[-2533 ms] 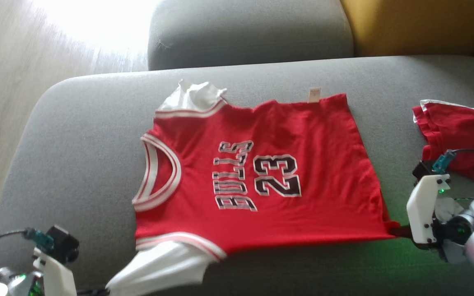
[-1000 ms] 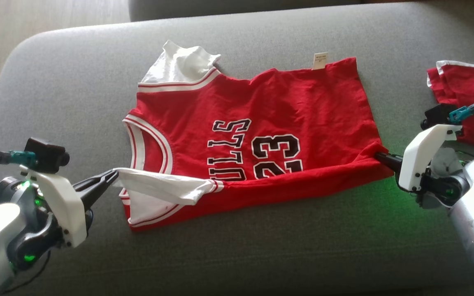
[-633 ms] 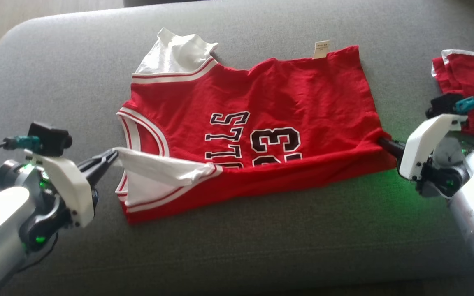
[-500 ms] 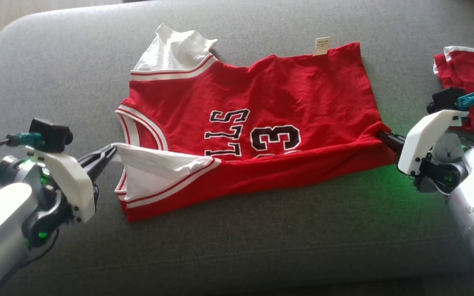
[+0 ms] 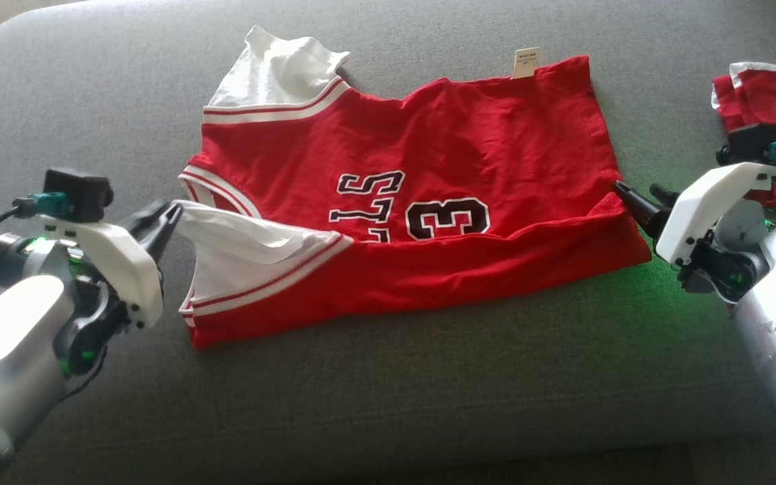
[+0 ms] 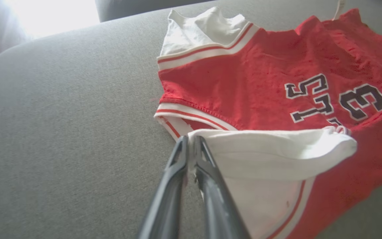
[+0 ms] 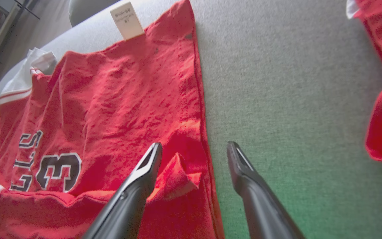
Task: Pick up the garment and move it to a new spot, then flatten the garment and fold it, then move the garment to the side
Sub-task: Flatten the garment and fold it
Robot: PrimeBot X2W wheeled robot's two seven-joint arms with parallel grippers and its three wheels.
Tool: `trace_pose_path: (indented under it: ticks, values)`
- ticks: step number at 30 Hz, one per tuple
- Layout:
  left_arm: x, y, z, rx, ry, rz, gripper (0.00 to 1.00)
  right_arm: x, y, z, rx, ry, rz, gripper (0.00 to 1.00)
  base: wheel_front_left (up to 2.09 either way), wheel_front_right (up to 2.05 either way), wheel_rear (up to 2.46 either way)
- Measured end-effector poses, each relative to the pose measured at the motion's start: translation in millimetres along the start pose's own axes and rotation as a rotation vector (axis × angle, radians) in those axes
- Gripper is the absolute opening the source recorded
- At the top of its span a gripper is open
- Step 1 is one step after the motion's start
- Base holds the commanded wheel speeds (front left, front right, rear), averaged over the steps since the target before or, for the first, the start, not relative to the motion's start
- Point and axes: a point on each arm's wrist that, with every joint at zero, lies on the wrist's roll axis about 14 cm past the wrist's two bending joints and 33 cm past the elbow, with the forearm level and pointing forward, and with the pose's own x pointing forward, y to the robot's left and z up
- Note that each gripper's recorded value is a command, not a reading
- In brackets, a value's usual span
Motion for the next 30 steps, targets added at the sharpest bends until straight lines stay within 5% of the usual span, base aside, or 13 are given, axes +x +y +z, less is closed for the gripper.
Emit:
trace_pose_path:
  ticks: [11, 18, 22, 25, 30]
  values:
    - [-11.0, 46.4, 61.2, -0.027, -0.283, 0.287, 1.00, -14.7, 8.4, 51.3, 0.007, -0.308, 0.024, 1.00, 0.00, 0.00, 0.00]
    - [-77.0, 44.6, 174.8, -0.058, -0.740, 0.415, 1.00, -47.7, 32.9, 84.8, -0.111, -0.579, 0.098, 1.00, 0.00, 0.00, 0.00]
    - [-101.1, 26.8, 140.4, -0.125, -0.777, 0.456, 1.00, -71.1, 24.0, 91.6, -0.209, -0.660, 0.074, 1.00, 0.00, 0.00, 0.00]
    - [-122.5, 12.8, 118.0, -0.179, -0.812, 0.489, 1.00, -111.7, 23.2, 115.3, -0.237, -0.850, 0.043, 1.00, 0.00, 0.00, 0.00]
    - [-132.7, -6.3, 92.1, -0.248, -0.813, 0.493, 1.00, -130.3, 37.6, 61.8, -0.226, -0.869, 0.016, 1.00, 0.00, 0.00, 0.00]
